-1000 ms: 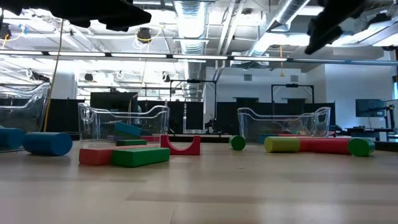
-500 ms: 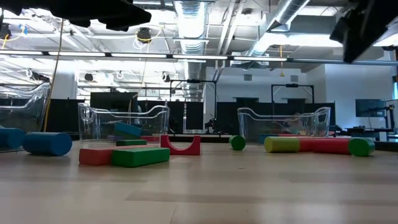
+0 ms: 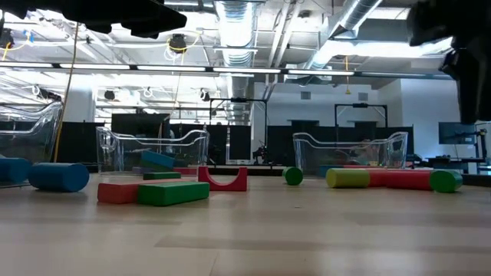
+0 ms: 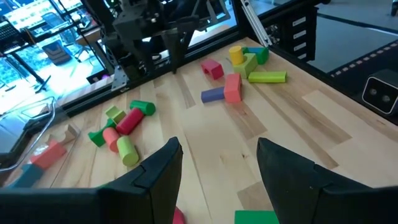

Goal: Sort blocks by size
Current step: Put the light green rectangular block into the top left transparent bin

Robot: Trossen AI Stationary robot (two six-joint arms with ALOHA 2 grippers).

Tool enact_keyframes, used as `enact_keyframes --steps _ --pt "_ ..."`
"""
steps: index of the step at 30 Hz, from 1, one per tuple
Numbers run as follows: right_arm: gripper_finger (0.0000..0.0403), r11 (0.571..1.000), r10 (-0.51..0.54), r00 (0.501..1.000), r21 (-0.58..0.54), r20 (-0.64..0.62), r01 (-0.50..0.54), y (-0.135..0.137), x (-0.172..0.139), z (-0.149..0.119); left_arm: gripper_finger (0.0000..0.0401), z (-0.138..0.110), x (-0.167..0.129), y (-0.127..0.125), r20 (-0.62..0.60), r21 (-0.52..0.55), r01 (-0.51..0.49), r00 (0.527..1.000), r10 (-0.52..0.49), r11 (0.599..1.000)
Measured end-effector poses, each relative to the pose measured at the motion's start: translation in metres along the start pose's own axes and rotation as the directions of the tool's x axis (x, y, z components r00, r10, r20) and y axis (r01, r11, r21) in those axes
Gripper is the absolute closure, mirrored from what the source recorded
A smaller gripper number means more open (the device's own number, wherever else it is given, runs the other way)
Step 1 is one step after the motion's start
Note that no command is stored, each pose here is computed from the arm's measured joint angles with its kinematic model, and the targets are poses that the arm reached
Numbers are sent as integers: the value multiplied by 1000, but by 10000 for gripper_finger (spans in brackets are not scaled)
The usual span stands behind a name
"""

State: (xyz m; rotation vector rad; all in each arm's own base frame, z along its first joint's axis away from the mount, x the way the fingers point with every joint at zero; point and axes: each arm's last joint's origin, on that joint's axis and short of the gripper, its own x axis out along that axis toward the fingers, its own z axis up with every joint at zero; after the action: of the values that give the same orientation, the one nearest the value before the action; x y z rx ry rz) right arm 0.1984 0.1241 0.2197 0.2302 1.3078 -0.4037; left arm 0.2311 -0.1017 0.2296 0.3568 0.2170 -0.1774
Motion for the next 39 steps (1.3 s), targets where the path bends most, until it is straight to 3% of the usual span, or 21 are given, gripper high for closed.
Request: enact_keyframes --steps 6,10,17,29,34,39 --pt "159 993 -122 992 4 6 122 -12 -2 -3 199 0 0 0 -2 1 0 1000 0 1000" --pt "159 993 -120 993 12 8 120 -11 -2 -3 199 -1 0 0 -8 3 2 1000 -2 1000" --pt "159 997 74 992 -1 100 -75 11 -4 1 199 -2 0 -1 -23 8 6 1000 -6 1000" --pt "159 936 351 907 -66 232 -345 47 -16 -4 199 -2 0 -1 -22 8 6 1000 -6 1000" --pt "159 907 419 873 -165 251 -388 65 -13 -8 199 -2 0 -1 -23 8 6 1000 -6 1000" --pt "159 899 425 874 -221 235 -377 79 0 -13 199 -1 0 0 -14 31 3 1000 -3 1000"
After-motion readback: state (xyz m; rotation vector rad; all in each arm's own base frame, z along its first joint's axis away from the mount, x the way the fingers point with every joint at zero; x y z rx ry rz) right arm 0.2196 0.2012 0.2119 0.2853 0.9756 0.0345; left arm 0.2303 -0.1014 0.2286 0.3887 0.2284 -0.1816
